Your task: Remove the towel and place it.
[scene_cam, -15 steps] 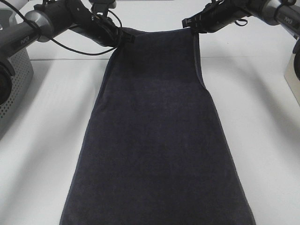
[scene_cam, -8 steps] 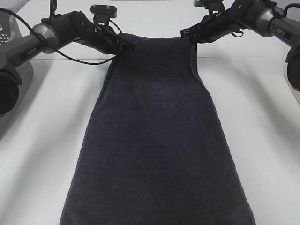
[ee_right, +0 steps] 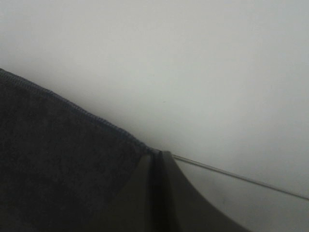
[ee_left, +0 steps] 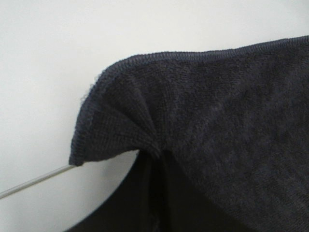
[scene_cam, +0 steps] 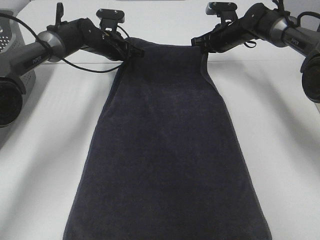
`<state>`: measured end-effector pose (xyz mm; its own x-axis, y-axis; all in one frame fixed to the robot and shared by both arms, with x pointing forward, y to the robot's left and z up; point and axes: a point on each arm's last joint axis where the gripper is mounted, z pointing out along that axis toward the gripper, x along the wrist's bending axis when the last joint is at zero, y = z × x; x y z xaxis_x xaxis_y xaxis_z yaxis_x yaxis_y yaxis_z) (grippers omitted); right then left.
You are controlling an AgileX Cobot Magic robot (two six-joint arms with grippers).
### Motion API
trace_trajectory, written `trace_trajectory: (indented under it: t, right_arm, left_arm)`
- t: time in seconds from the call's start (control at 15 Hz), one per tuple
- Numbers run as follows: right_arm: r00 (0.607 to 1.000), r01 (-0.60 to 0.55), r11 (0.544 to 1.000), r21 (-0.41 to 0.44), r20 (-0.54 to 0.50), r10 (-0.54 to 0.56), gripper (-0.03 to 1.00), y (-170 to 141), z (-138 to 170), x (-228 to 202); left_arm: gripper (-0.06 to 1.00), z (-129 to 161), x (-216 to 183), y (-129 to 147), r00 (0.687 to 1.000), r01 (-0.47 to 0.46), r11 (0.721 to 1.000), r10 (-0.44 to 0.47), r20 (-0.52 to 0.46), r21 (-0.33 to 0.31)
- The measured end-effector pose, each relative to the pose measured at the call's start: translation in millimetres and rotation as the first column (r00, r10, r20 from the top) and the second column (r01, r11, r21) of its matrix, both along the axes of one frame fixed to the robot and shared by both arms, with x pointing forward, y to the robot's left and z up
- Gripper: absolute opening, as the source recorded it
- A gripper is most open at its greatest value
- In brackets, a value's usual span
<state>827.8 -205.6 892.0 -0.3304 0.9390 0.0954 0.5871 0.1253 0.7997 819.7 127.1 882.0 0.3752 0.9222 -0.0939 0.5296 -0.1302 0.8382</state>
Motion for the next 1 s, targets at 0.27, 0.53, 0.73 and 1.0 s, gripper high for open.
trace_trajectory:
  t: [0.27, 0.53, 0.73, 1.0]
  right_arm:
    - [1.0, 0.001, 1.0, 0.008, -0.002, -0.001, 0.04, 0.3, 0.1, -0.1]
    - [1.0, -0.003, 1.0, 0.003, 0.0, 0.003, 0.26, 0.3, 0.1, -0.1]
    - [1.0, 0.007, 1.0, 0.001, 0.012, -0.007, 0.51, -3.6, 0.8, 1.2]
    - [0.998, 0.044, 0.999, 0.001, 0.042, -0.045, 0.57, -14.5, -2.9, 5.2]
  left_arm:
    - [0.1, 1.5, 1.2, 0.3, 1.0, -0.008, 1.0, 0.008, 0.02, -0.004]
    - [0.5, 0.3, 2.1, 0.6, 0.999, -0.014, 1.0, 0.014, 0.032, -0.006]
    - [0.63, -7.6, 1.9, 0.7, 1.0, -0.014, 1.0, 0.014, 0.02, -0.002]
    - [0.64, 4.2, 1.6, 0.7, 1.0, -0.008, 1.0, 0.008, 0.03, 0.001]
